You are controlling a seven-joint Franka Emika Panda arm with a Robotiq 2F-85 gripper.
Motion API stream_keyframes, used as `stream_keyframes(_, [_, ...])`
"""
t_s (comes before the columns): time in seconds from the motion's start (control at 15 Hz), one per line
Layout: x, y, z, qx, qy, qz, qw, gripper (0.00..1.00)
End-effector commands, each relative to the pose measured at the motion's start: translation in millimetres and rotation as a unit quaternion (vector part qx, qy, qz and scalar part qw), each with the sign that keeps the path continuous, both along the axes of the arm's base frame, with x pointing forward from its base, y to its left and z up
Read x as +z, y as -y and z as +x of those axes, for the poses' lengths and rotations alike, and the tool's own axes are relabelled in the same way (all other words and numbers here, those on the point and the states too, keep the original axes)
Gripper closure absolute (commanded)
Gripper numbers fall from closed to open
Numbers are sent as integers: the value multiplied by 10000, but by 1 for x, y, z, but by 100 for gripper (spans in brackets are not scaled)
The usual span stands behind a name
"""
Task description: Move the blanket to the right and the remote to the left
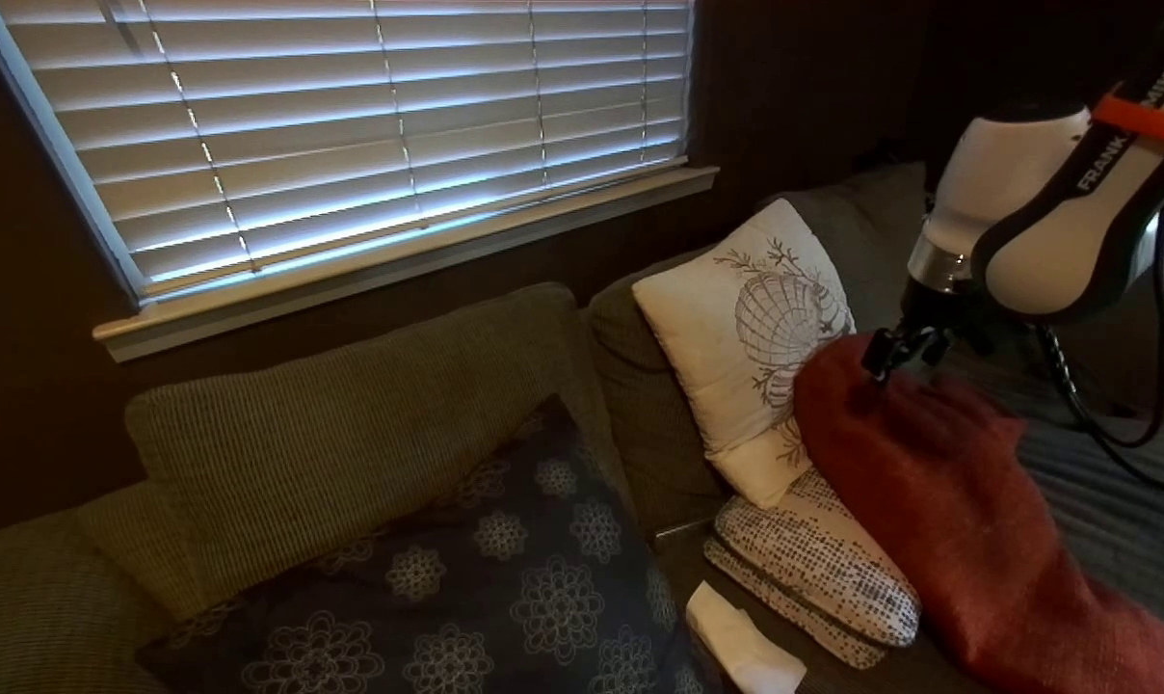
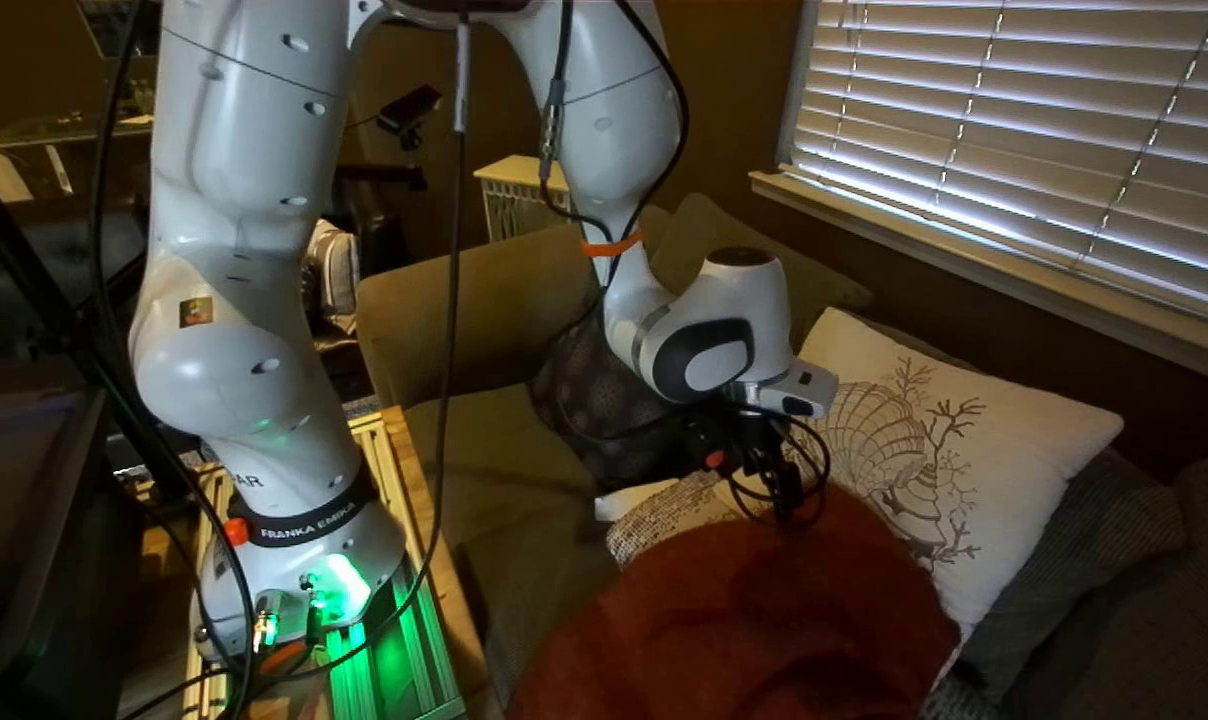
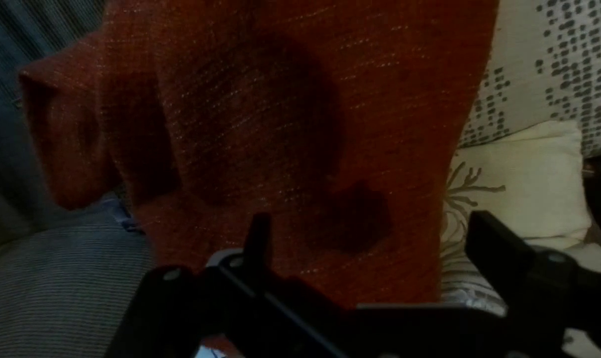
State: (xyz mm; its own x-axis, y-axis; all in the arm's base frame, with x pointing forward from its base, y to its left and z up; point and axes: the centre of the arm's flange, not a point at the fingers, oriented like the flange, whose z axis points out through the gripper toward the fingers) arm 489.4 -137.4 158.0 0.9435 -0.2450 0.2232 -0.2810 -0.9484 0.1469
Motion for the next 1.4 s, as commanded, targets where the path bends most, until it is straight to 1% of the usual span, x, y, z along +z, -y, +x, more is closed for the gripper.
stream_keyframes(0.0, [-39, -14, 24, 21, -143, -249, 9996, 0])
stream_keyframes(0.27, [-69, -26, 44, 168, -262, -486, 9983, 0])
stream_keyframes(0.53, [-95, -39, 60, 228, -323, -577, 9975, 0])
stream_keyframes(0.93, [-121, -40, 76, 181, -334, -676, 9970, 0])
stream_keyframes(1.0, [-124, -40, 78, 187, -351, -694, 9968, 2])
stream_keyframes(1.13, [-129, -40, 81, 200, -392, -723, 9964, 26])
stream_keyframes(1.33, [-132, -39, 83, 244, -383, -794, 9958, 47])
